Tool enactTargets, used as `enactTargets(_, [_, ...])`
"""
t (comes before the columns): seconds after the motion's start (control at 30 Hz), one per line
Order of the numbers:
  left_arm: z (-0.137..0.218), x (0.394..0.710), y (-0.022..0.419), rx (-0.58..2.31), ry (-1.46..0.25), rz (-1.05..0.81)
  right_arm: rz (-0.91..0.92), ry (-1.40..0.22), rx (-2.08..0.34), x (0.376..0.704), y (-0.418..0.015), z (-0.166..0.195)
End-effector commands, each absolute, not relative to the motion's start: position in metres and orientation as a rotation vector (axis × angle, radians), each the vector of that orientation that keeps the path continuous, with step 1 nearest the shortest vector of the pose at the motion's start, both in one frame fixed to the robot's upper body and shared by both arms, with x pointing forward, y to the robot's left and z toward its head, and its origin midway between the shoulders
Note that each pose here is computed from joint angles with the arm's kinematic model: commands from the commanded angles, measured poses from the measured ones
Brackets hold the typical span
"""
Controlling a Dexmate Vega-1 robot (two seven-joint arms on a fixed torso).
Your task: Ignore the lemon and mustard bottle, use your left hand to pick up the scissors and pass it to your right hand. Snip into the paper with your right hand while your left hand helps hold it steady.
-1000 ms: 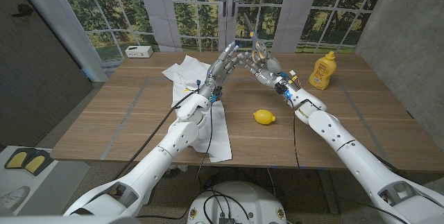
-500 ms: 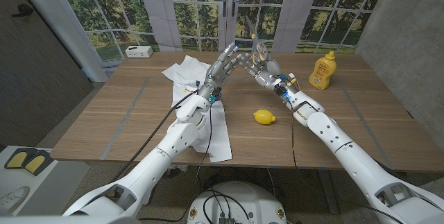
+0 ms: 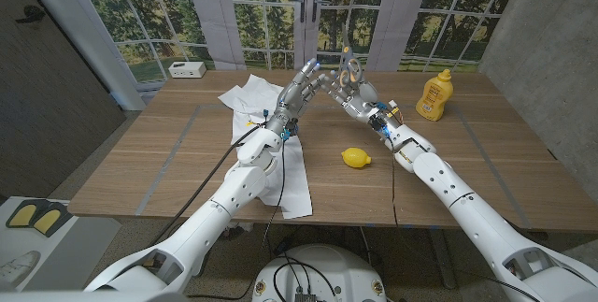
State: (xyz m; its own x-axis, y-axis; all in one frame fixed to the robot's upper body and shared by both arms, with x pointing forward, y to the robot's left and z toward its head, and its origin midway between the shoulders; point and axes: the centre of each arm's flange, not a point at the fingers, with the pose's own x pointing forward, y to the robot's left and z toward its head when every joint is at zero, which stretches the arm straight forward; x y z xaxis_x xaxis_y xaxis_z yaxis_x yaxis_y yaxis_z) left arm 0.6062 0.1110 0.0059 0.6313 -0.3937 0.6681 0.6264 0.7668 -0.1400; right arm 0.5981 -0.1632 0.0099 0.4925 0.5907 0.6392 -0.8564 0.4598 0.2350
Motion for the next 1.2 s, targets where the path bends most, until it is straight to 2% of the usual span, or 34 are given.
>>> enactTargets(0.03, [0.0060, 0.6040, 0.1120, -0.380, -0.667, -0.603, 0.954, -0.552, 0.520, 0.5946, -0.1649, 0.0145])
enactTargets(0.9, [0.0015, 0.6008, 0.1108, -0.381, -0.660, -0.605, 1.040, -0.601, 0.351, 0.5872, -0.1658, 0.0203])
enactTargets(1.2, [0.0011, 0.6008, 0.1123, -0.378, -0.660, -0.602, 1.036, -0.606, 0.369, 0.5887, -0.1675, 0.0187])
